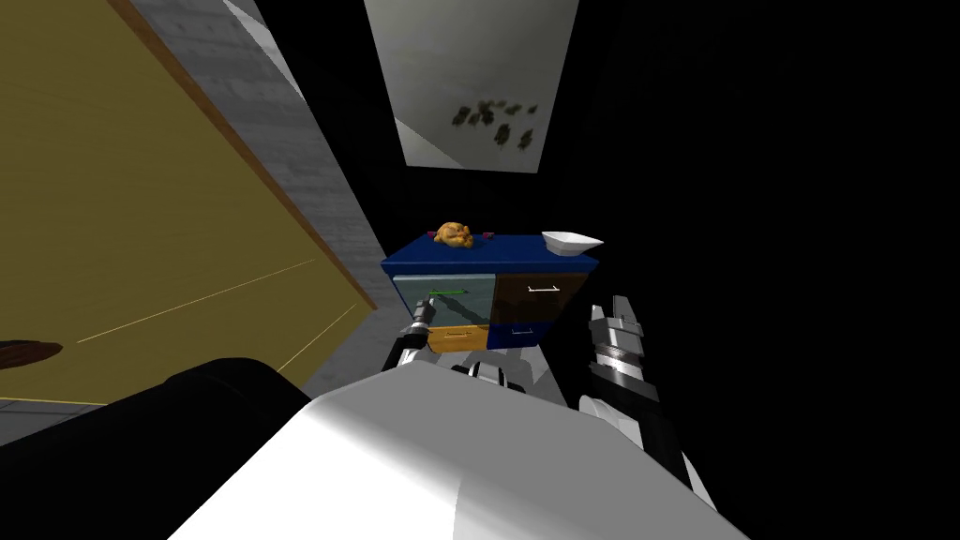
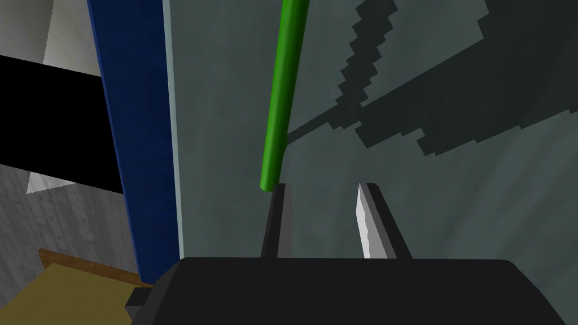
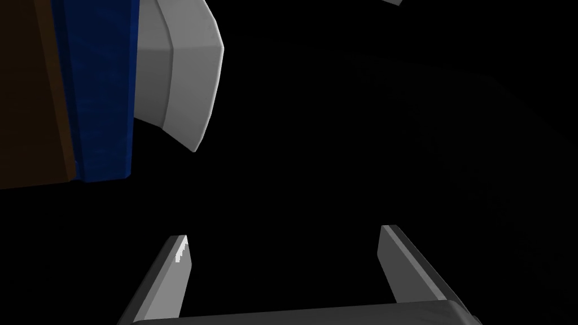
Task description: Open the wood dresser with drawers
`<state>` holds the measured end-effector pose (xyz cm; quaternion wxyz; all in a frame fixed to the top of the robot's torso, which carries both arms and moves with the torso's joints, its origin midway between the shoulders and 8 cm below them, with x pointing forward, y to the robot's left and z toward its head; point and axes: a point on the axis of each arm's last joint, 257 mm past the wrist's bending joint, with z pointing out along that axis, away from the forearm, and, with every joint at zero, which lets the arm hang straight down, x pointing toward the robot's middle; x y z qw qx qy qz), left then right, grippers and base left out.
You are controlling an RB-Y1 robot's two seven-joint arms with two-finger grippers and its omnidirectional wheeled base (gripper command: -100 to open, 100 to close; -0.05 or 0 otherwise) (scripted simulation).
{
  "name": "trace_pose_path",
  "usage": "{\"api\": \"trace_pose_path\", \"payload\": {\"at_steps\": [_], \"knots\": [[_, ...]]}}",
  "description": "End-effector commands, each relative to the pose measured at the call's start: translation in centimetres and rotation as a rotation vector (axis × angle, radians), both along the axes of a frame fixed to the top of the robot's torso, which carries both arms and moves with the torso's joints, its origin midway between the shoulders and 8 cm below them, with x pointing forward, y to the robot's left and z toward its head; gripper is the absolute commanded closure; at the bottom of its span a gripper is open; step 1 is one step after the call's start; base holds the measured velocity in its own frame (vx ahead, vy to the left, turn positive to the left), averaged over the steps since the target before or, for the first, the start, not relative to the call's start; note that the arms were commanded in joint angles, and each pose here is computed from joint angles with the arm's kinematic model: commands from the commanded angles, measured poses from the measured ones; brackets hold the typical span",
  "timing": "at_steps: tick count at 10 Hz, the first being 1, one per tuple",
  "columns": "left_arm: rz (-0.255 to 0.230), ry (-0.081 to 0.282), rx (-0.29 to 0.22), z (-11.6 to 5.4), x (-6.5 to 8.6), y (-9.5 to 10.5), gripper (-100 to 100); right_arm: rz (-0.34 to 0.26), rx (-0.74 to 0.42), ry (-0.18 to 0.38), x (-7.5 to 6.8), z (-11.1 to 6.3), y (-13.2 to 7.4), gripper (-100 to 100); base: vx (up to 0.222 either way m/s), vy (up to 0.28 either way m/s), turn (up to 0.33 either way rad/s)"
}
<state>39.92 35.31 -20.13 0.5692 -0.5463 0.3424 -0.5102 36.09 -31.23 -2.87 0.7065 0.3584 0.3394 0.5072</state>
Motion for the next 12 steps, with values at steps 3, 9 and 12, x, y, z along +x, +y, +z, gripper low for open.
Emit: {"api": "trace_pose_path", "payload": {"at_steps": [3, 9, 12], "knots": [[0.014, 0.037, -0.034, -1.5, -0.5, 0.1, -100, 0.0, 0.0, 0.0, 0.0, 0.0, 0.0, 0, 0.046, 0.024, 0.015], [0.007, 0.06, -0.049, -2.4, -1.3, -0.3, 100, 0.0, 0.0, 0.0, 0.0, 0.0, 0.0, 0, -0.127, -0.037, 0.01], [-0.013, 0.038, -0.038, -0.6, -1.4, -0.3, -100, 0.0, 0.0, 0.0, 0.0, 0.0, 0.0, 0, 0.071, 0.029, -0.023]]}}
